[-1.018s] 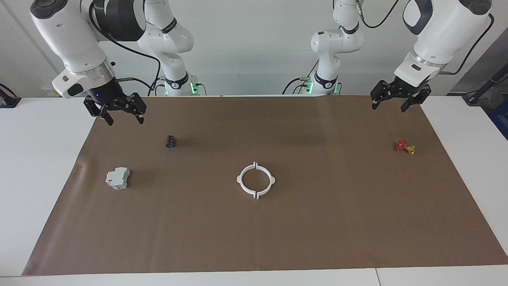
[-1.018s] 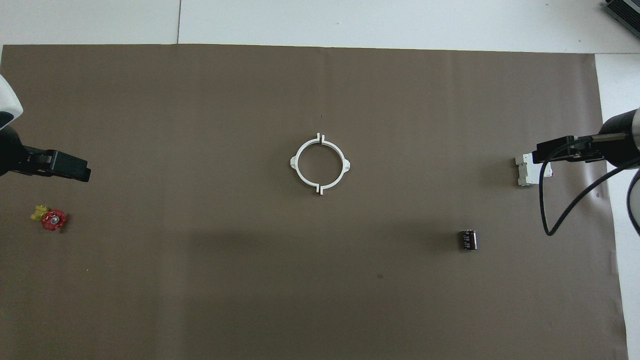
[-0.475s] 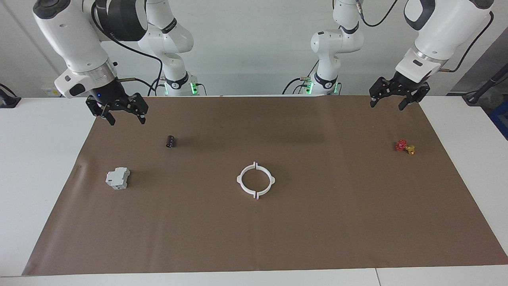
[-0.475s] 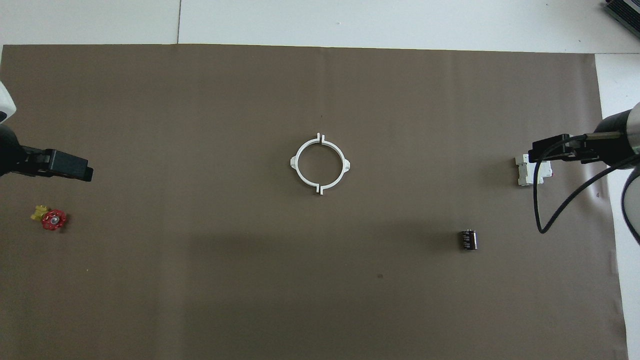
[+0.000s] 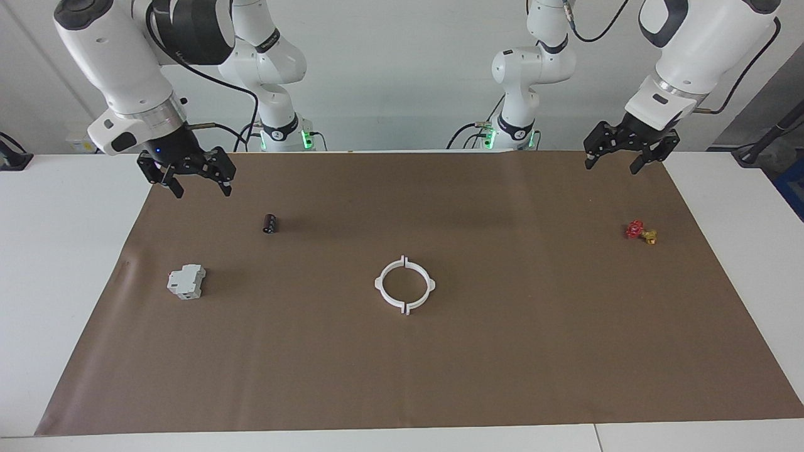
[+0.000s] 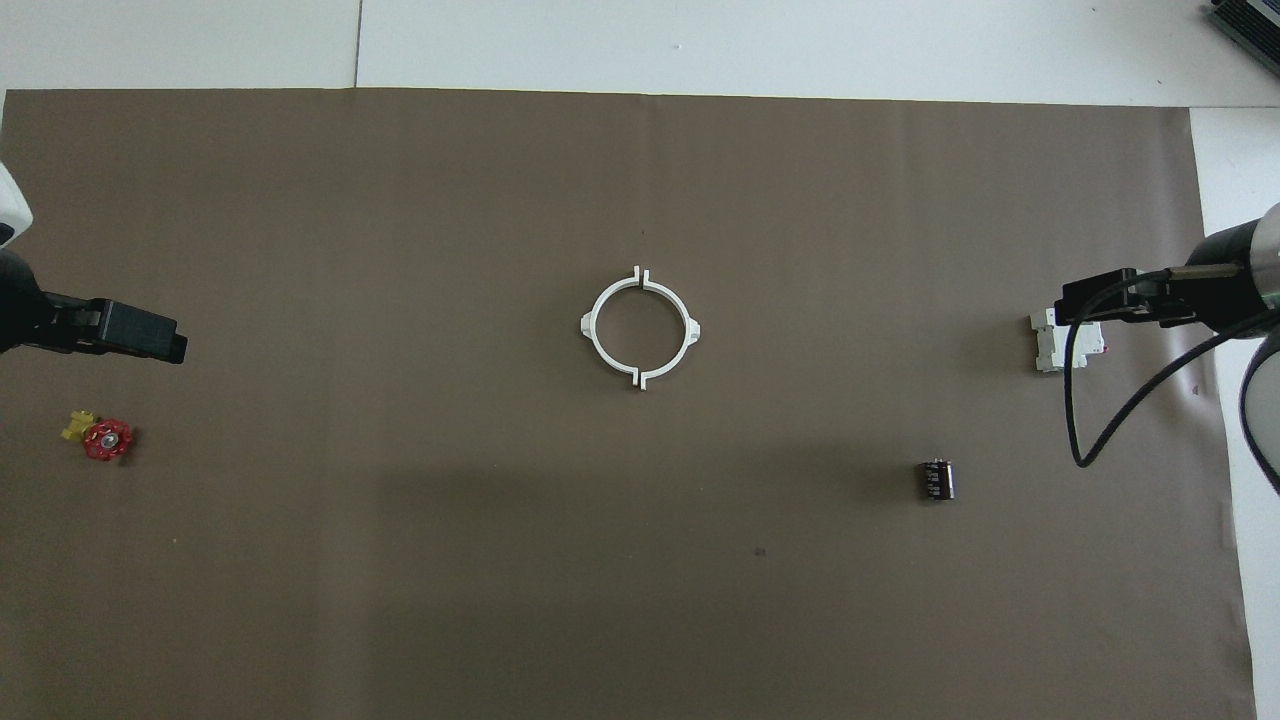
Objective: Assemble drain pipe with both arms
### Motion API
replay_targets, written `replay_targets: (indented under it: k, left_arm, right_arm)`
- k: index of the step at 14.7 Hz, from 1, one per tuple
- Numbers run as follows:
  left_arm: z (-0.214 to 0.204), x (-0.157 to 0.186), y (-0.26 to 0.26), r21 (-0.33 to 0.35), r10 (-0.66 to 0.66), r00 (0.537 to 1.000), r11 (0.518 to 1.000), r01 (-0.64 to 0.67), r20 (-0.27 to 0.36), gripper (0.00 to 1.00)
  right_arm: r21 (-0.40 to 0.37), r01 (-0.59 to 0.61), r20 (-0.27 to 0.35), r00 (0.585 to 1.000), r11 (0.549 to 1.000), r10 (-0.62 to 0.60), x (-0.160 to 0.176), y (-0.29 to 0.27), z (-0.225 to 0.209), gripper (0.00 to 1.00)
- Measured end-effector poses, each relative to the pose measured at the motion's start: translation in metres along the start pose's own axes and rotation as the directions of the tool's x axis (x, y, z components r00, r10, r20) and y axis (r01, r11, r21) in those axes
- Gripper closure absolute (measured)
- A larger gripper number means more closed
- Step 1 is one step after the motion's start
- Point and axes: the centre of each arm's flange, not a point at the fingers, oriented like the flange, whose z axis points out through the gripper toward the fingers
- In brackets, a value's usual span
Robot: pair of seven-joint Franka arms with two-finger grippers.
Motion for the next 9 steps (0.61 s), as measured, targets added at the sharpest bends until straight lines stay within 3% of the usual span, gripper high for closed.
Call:
replay_targets:
  k: [9]
  left_arm:
    - [0.0001,0.0000,0.0010,0.000,-0.011,1.000,1.000,0.011,0.000,0.00]
  right_arm:
    - [0.000,-0.008,0.000,1.000,1.000,0.008,-0.0002,-0.0018,-0.0002,0.00]
